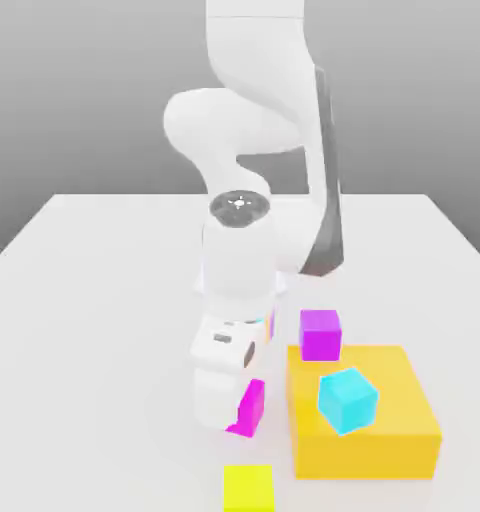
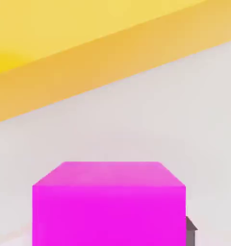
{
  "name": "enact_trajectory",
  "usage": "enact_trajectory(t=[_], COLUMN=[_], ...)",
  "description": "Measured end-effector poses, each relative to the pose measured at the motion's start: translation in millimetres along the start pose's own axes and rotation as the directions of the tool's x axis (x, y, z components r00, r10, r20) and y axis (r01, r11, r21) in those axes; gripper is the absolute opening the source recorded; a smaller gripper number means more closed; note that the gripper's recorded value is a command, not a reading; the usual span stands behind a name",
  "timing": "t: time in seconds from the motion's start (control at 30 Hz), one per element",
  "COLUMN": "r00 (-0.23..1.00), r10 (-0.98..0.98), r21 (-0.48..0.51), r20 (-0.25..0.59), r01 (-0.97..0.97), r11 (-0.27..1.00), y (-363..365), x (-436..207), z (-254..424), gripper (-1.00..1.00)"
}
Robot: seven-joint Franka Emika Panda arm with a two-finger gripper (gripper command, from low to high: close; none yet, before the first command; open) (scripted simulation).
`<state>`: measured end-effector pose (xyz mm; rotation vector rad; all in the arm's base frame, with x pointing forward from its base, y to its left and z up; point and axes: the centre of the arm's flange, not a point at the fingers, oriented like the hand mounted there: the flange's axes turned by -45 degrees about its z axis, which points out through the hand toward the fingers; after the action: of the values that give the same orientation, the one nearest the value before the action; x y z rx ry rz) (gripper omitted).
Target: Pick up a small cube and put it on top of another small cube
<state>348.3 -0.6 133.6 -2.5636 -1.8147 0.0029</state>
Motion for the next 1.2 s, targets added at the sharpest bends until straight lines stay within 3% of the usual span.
enact_trajectory(t=[0.37,0.6,0.77,0.93,1.13,1.2], r00=[0.999,0.926,0.749,0.49,0.116,0.044], r10=[0.035,-0.374,-0.659,-0.87,-0.993,-0.999], r21=[0.021,0.023,0.008,-0.008,-0.013,-0.002], r20=[-0.015,-0.051,-0.062,-0.058,-0.031,-0.006], r01=[-0.035,0.375,0.661,0.871,0.993,0.999], r11=[0.999,0.927,0.751,0.492,0.117,0.044], y=[7,-10,-29,-52,-81,-87], x=[-9,27,51,69,84,88], z=[-69,-109,-137,-164,-194,-188], gripper=[-1.0,-1.0,-1.0,-1.0,-1.0,-1.0])
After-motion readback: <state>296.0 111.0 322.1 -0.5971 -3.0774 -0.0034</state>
